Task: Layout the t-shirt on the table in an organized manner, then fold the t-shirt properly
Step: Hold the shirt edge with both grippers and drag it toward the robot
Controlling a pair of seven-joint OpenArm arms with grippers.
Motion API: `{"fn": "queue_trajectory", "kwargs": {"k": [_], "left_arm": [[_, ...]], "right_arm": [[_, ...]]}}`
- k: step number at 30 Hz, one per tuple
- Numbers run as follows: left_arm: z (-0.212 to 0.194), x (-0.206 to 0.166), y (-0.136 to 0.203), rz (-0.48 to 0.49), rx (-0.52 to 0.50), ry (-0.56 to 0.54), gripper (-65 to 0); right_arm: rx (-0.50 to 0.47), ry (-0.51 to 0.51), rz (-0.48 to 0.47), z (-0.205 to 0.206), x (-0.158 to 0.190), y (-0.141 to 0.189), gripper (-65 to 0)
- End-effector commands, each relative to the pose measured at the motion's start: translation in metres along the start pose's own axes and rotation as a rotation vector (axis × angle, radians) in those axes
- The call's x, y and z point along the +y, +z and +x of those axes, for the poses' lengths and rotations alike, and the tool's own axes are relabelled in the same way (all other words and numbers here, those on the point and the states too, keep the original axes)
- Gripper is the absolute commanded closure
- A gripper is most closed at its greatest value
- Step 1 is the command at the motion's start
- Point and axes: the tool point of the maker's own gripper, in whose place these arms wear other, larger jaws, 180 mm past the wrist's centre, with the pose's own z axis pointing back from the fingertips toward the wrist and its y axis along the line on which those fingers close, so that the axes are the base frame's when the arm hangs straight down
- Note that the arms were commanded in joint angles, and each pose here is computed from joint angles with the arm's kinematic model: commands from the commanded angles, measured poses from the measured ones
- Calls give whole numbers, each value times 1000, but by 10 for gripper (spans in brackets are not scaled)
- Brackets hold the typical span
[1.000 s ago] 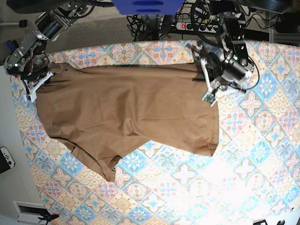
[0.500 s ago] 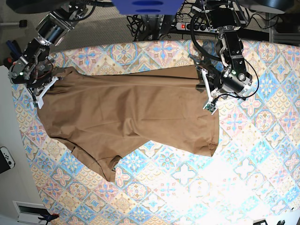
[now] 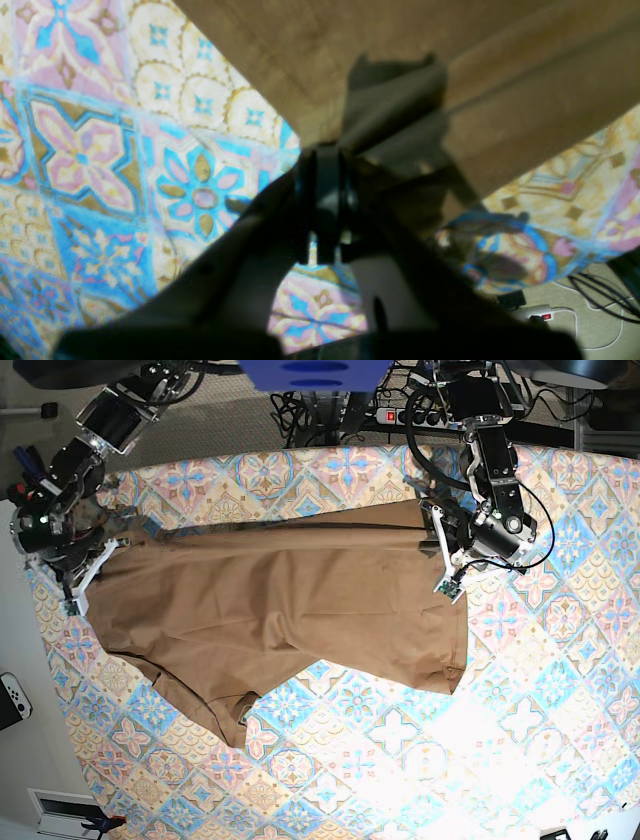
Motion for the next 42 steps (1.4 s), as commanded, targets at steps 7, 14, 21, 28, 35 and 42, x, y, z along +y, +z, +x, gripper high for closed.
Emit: {"fn": "queue_trajectory", "kwargs": {"k": [7,14,21,28,35,42], "left_arm": [[2,13,5,60,7,-3,0],[4,19,7,115,40,7,0],[-9,24,8,198,134,16,0],[-10,34,12,247,152,13,0],[-4,47,18,299,154,15,0],[0,50,20,309,149,16,0]], "right_arm": [[-37,14,-24,12,-8,6,0],[-104,61,47,54,12,-9,0],[-94,41,94,52,19,-24,0],[-110,5,147,48,27,-40,0],[-139,-34,193,46,35,-54,0],[-94,-71,237,29,43,-68,0]]}}
